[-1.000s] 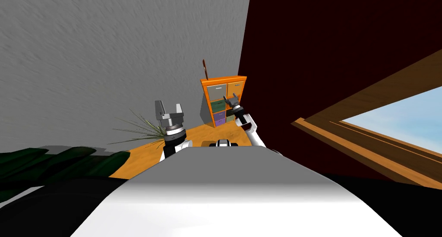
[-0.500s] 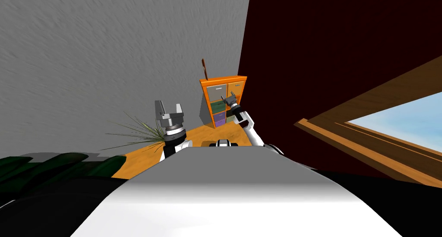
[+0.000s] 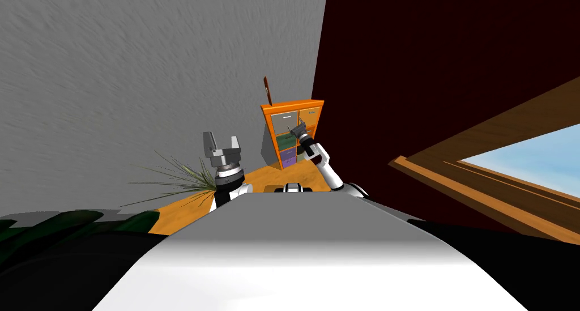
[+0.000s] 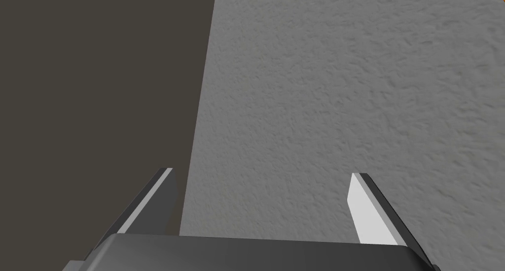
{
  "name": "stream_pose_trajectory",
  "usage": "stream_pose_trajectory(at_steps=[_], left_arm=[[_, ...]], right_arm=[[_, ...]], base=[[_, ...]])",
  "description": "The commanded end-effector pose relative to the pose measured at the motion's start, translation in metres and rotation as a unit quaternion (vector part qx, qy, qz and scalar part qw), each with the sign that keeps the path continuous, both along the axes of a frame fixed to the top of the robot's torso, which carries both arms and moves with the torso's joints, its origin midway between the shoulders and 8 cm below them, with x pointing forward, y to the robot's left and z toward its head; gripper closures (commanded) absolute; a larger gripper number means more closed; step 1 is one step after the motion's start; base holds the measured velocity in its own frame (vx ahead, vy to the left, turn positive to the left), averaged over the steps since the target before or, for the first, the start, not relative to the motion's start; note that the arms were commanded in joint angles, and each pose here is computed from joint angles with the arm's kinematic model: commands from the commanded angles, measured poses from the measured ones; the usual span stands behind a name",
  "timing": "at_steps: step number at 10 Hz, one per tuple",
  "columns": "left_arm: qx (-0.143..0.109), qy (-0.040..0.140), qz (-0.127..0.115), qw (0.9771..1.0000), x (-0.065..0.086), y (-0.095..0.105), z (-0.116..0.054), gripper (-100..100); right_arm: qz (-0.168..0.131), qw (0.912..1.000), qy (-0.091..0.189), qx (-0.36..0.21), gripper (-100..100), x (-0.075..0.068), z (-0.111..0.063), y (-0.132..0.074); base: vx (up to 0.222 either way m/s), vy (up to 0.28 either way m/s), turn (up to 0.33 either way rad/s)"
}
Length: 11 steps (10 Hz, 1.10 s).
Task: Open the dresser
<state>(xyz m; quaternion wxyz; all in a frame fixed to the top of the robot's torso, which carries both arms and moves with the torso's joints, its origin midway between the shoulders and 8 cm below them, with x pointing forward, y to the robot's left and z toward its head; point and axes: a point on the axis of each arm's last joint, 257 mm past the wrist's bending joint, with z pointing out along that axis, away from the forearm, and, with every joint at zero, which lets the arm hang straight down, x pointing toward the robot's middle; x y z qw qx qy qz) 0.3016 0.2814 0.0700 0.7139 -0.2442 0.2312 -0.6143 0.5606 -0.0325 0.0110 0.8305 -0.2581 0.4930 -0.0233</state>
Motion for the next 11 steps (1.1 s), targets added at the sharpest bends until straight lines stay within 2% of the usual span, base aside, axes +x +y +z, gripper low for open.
stream_pose_trajectory(at_steps=[1, 2, 3, 4, 6, 7, 9, 10, 11], left_arm=[[0.000, 0.000, 0.000, 1.0000, 0.000, 0.000, 0.000, 0], [0.000, 0.000, 0.000, 1.0000, 0.000, 0.000, 0.000, 0], [0.000, 0.000, 0.000, 1.0000, 0.000, 0.000, 0.000, 0], [0.000, 0.000, 0.000, 1.0000, 0.000, 0.000, 0.000, 0], [0.000, 0.000, 0.000, 1.0000, 0.000, 0.000, 0.000, 0], [0.000, 0.000, 0.000, 1.0000, 0.000, 0.000, 0.000, 0], [0.000, 0.000, 0.000, 1.0000, 0.000, 0.000, 0.000, 0], [0.000, 0.000, 0.000, 1.0000, 0.000, 0.000, 0.000, 0], [0.000, 0.000, 0.000, 1.0000, 0.000, 0.000, 0.000, 0]], right_arm=[[-0.025, 0.9979, -0.013, -0.059, -100, 0.010, -0.003, 0.010], [-0.026, 0.9977, -0.014, -0.062, -100, 0.010, -0.003, 0.010], [-0.040, 0.9943, -0.021, -0.097, -100, 0.016, -0.006, 0.016], [-0.041, 0.9941, -0.022, -0.098, -100, 0.016, -0.006, 0.016], [-0.065, 0.9842, -0.034, -0.161, -100, 0.026, -0.012, 0.025], [-0.067, 0.9828, -0.037, -0.168, -100, 0.026, -0.012, 0.025], [-0.090, 0.9686, -0.049, -0.227, -100, 0.035, -0.019, 0.032], [-0.092, 0.9672, -0.052, -0.231, -100, 0.035, -0.019, 0.032], [-0.103, 0.9582, -0.059, -0.260, -100, 0.038, -0.023, 0.034]], base=[[0.045, 0.045, -0.036], [0.039, 0.045, -0.034], [0.054, 0.051, -0.064], [0.046, 0.039, -0.023], [0.061, 0.043, -0.061], [0.055, 0.051, -0.029], [0.050, 0.061, -0.057], [0.049, 0.054, -0.020], [0.064, 0.049, -0.034]])
